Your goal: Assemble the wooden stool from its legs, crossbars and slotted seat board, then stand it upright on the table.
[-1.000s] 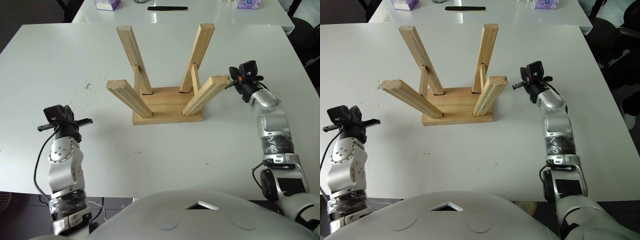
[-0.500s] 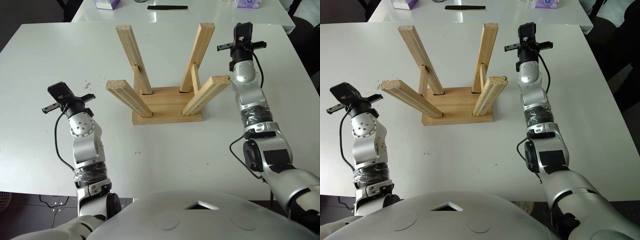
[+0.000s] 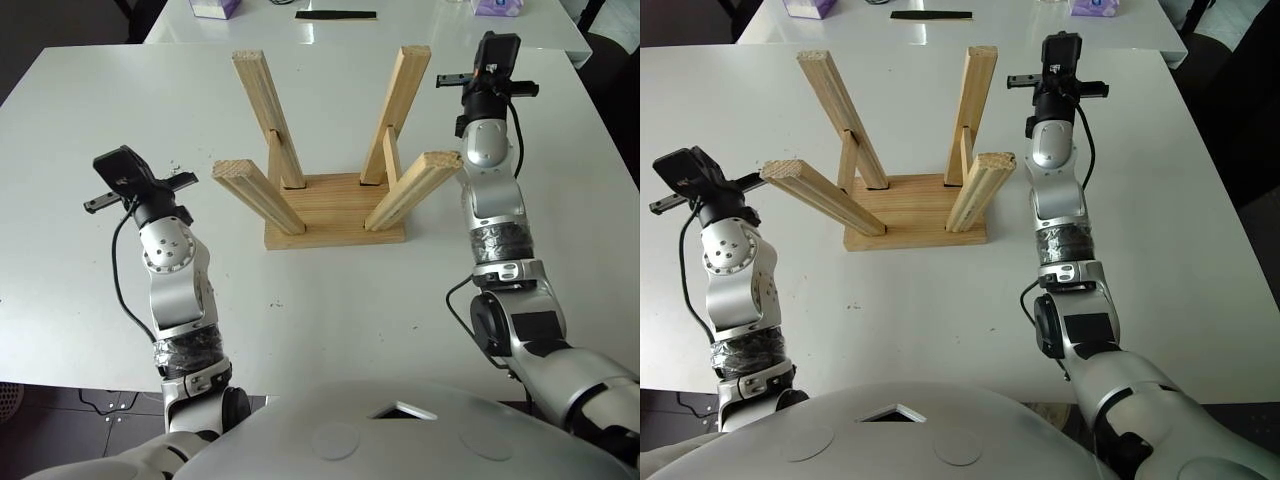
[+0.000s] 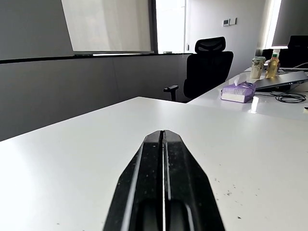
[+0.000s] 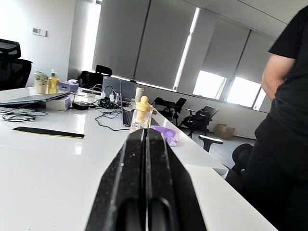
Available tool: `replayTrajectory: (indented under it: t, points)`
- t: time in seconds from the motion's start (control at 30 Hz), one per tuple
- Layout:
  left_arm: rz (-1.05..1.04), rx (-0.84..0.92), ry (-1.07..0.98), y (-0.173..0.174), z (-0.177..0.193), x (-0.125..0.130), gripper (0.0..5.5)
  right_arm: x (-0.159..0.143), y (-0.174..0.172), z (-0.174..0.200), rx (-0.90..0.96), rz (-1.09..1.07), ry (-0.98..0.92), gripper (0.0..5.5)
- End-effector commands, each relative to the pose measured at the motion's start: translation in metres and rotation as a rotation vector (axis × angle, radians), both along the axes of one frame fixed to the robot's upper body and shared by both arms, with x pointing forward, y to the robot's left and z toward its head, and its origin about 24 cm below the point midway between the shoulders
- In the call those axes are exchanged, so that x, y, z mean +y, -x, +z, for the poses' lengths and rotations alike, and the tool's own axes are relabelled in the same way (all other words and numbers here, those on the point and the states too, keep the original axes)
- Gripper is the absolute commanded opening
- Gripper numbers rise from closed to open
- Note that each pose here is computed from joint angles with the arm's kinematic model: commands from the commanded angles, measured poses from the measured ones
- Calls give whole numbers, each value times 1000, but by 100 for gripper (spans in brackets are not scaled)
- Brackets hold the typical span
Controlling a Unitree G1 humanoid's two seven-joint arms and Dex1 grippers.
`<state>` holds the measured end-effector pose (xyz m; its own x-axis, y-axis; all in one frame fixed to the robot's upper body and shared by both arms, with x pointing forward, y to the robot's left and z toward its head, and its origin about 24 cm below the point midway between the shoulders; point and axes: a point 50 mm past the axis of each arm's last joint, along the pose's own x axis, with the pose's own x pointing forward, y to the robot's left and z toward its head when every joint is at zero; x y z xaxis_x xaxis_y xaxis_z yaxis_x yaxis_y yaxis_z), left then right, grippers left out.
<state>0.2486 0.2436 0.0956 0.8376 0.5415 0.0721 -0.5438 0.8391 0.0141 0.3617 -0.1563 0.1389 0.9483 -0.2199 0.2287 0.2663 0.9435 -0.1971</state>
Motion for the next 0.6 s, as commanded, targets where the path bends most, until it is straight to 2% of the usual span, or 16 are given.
replayTrajectory:
  t: [0.03, 0.17, 0.43, 0.5, 0.6]
  points:
    - [-52, 21, 35, -8, -1, -6, 3, -3, -3, -4, 53, -63, 12, 0]
    - [-75, 6, 12, -9, -1, -12, 3, 6, -4, 7, -6, -1, 105, 0]
    - [-58, -60, 81, -29, 3, -20, 3, -11, -17, 6, 39, -61, 50, 0]
    - [-106, -96, 55, -35, 10, -27, 3, -9, -20, 11, 20, -53, 74, 0]
    - [-72, -108, 90, -39, 7, -27, 3, -2, -22, 12, 15, -41, 77, 0]
